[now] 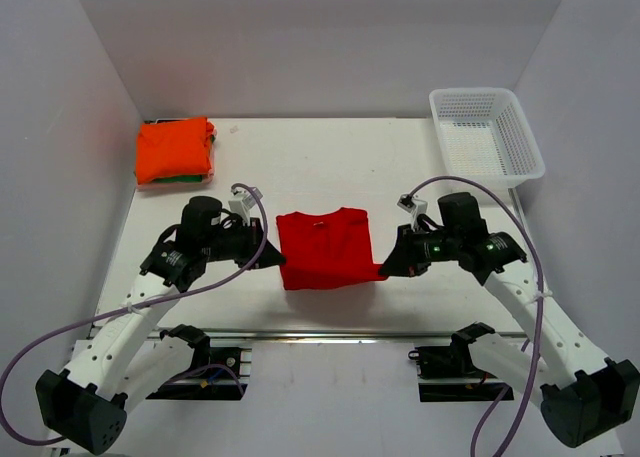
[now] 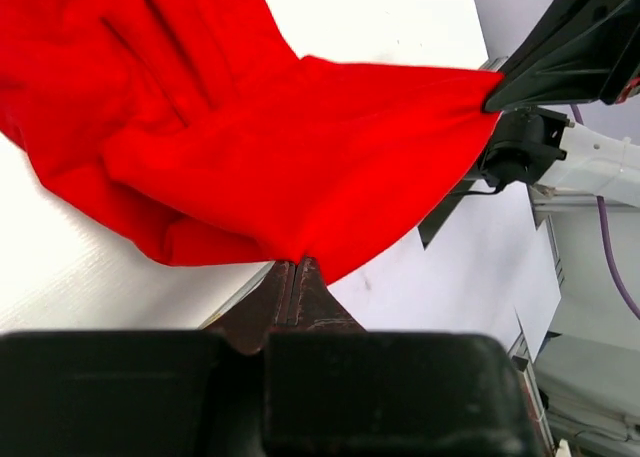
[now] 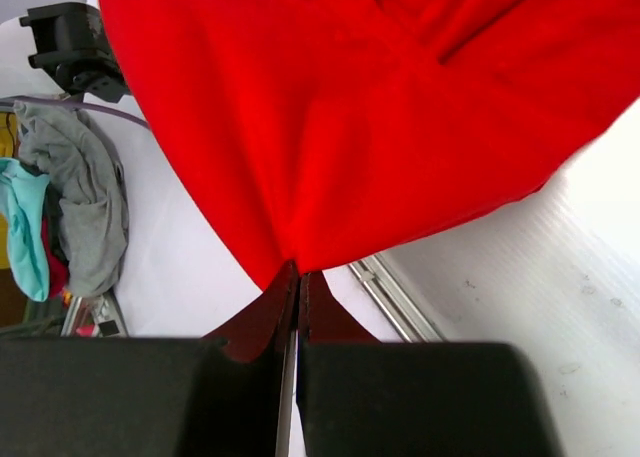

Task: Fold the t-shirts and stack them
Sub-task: Fold the long partially folded tshirt into a neat square

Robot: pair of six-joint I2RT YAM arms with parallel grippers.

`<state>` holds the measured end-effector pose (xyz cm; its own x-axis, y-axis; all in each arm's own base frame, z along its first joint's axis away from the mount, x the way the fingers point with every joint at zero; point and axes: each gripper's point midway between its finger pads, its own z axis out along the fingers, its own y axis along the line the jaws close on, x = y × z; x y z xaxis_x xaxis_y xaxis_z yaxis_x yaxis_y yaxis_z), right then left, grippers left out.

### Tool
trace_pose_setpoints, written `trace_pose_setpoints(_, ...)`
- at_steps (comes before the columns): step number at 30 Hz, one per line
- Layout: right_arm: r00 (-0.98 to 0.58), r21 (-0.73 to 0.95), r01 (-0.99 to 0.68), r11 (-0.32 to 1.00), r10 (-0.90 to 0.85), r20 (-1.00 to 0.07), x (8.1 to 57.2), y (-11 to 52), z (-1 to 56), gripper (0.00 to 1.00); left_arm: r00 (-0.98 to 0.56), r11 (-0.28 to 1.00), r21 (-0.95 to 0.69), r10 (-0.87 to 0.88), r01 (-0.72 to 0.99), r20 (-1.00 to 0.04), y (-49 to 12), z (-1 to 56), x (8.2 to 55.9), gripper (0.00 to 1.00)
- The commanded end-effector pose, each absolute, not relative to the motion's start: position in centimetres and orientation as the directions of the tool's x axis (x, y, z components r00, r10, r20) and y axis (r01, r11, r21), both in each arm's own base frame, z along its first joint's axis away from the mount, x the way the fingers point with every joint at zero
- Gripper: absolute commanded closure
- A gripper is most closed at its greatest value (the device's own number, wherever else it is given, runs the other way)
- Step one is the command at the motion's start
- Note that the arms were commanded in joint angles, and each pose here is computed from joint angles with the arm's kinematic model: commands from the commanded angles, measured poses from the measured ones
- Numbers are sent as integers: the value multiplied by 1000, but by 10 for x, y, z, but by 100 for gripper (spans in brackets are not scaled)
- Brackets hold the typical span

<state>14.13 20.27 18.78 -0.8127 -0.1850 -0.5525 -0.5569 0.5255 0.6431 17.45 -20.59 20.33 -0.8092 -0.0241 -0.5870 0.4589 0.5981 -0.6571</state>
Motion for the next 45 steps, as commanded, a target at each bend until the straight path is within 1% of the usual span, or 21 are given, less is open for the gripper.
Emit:
trace_pose_setpoints(1,-830,656,-536,531,-186,-526,142,202,193,100,-789,608,-655,-73,449,-610,-205,219,183,100)
trace_pose_setpoints(3,-843,665,-516,540,-181,-507,149,204,191,100,-778,627,-644,-95,438,-621,-203,220,190,100)
trace_pose_setpoints(8,-848,669,-493,556,-136,-512,173,213,196,100,-769,689,-627,-157,363,-619,-196,217,208,100)
trace_pose_setpoints(13,-842,678,-494,544,-105,-530,197,222,202,100,-739,744,-609,-243,275,-629,-188,216,237,100)
trace_pose_setpoints(16,-841,681,-488,546,-86,-534,210,225,203,100,-711,759,-596,-267,261,-650,-188,220,257,100)
trace_pose_setpoints(21,-855,680,-453,577,-64,-515,234,224,200,100,-695,778,-576,-270,251,-667,-192,225,282,100)
trace_pose_setpoints(22,-856,680,-450,579,-63,-513,238,225,199,100,-707,782,-574,-265,240,-656,-193,220,286,100)
trace_pose_setpoints(29,-869,688,-409,599,-24,-494,271,223,194,100,-654,825,-525,-280,209,-702,-190,216,320,100)
trace_pose_setpoints(30,-874,691,-393,607,-13,-486,278,221,190,100,-666,829,-522,-275,201,-693,-193,207,326,100)
trace_pose_setpoints(32,-878,699,-388,601,-11,-478,281,222,190,100,-669,833,-515,-266,203,-694,-196,207,336,100)
trace_pose_setpoints(33,-891,705,-361,610,-3,-454,288,221,182,100,-691,843,-503,-248,191,-679,-198,194,341,100)
trace_pose_setpoints(34,-890,706,-364,607,-2,-456,292,221,183,100,-693,851,-494,-249,177,-677,-198,190,346,100)
trace_pose_setpoints(35,-900,711,-345,613,-1,-435,294,222,176,100,-692,854,-488,-240,183,-680,-199,190,352,100)
trace_pose_setpoints(36,-897,713,-348,609,5,-442,301,221,177,100,-689,864,-477,-248,160,-680,-195,187,359,100)
trace_pose_setpoints(37,-910,723,-331,606,-1,-416,306,222,168,100,-697,871,-470,-246,147,-674,-196,181,365,100)
trace_pose_setpoints(40,-915,742,-328,585,0,-404,322,225,163,100,-683,885,-447,-245,133,-688,-195,177,379,100)
trace_pose_setpoints(41,-909,743,-339,576,1,-416,327,227,167,100,-696,893,-435,-240,115,-676,-194,166,382,100)
trace_pose_setpoints(42,-909,743,-341,576,0,-417,331,228,165,100,-692,896,-430,-242,109,-680,-194,167,387,100)
trace_pose_setpoints(43,-920,746,-315,586,4,-392,338,226,154,100,-691,900,-424,-243,101,-680,-194,167,390,100)
trace_pose_setpoints(44,-909,740,-334,584,7,-416,347,228,161,100,-688,904,-419,-250,86,-681,-190,166,395,100)
trace_pose_setpoints(45,-917,745,-321,585,4,-398,351,229,154,100,-701,907,-413,-245,78,-670,-190,157,396,100)
